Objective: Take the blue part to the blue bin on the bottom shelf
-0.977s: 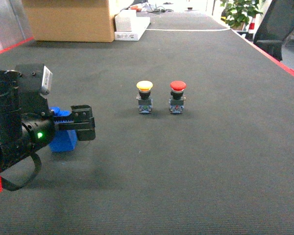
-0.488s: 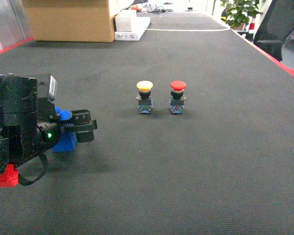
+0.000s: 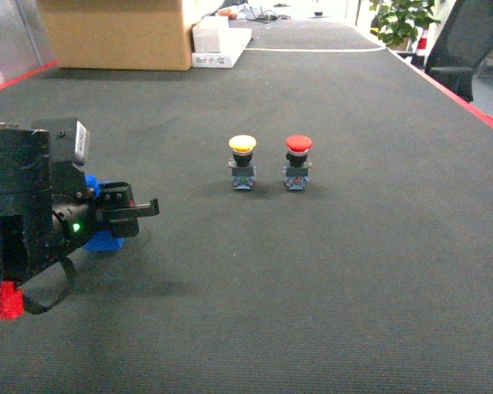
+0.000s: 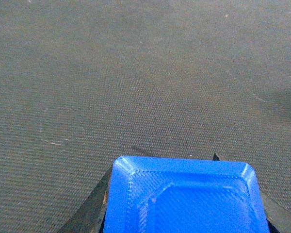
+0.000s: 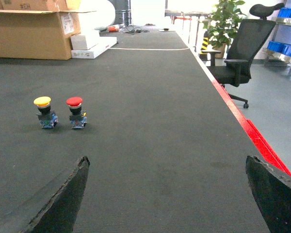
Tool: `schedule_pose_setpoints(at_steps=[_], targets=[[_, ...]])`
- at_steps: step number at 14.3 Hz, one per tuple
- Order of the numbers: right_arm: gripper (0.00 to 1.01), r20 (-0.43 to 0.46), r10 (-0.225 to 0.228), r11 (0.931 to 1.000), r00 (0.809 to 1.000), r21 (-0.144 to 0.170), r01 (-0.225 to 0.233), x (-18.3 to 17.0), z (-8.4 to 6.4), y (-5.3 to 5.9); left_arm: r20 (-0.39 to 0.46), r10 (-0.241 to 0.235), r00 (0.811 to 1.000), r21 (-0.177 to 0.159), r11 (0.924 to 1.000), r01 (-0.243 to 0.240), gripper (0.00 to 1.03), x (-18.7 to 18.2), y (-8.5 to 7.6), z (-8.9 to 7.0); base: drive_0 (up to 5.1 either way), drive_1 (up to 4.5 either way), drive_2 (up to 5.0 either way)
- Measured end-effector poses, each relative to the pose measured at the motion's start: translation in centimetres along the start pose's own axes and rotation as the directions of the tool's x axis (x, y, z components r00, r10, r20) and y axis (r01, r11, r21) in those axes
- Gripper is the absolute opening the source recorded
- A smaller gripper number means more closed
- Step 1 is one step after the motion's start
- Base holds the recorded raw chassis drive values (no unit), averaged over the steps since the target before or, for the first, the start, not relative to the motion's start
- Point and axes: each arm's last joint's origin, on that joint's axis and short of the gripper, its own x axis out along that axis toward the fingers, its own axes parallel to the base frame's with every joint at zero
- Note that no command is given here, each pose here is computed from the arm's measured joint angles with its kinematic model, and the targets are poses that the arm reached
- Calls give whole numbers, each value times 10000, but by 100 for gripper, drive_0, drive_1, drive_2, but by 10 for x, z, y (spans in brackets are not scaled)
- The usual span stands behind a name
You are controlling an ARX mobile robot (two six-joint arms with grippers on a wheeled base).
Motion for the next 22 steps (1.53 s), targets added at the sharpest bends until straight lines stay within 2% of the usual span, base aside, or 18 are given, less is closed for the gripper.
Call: schedule_pose_setpoints(at_steps=[1,2,4,6,8,10,14,22], targets=[[98,0,0,10000,10000,-4,0,0,0,0,319,62,9995,80,9999,-64,45,-16,0,2,0,0,0],[98,4,0,10000,10000,0,0,0,0,0,962,166,9952,313,9993,-197,45,-40,-2,9,0,0,0],[98,4,0,10000,10000,-4,0,0,0,0,1594,-54,9872,561,9984,-36,45,-95,-1,29,0,0,0],[98,4,0,10000,10000,-4,0,0,0,0,1687,-199,9855,501,9987,116,45,-136,11,39,0,0,0],[98,0,0,10000,10000,-4,0,0,0,0,1763,-70,9843,142,9999,45,45,-177,23,41,0,0,0],[98,4,0,10000,10000,0,0,0,0,0,2174,-216,9758,-1,9998,222,45,-217,25,41,0,0,0],[98,4,0,10000,10000,-4,0,0,0,0,2582,109,9660,-362,9993,-16,45,-255,32,39,0,0,0],[98,4,0,10000,10000,-4,0,0,0,0,2715,218,9622,-468,9989,-94,45,-263,32,39,0,0,0]])
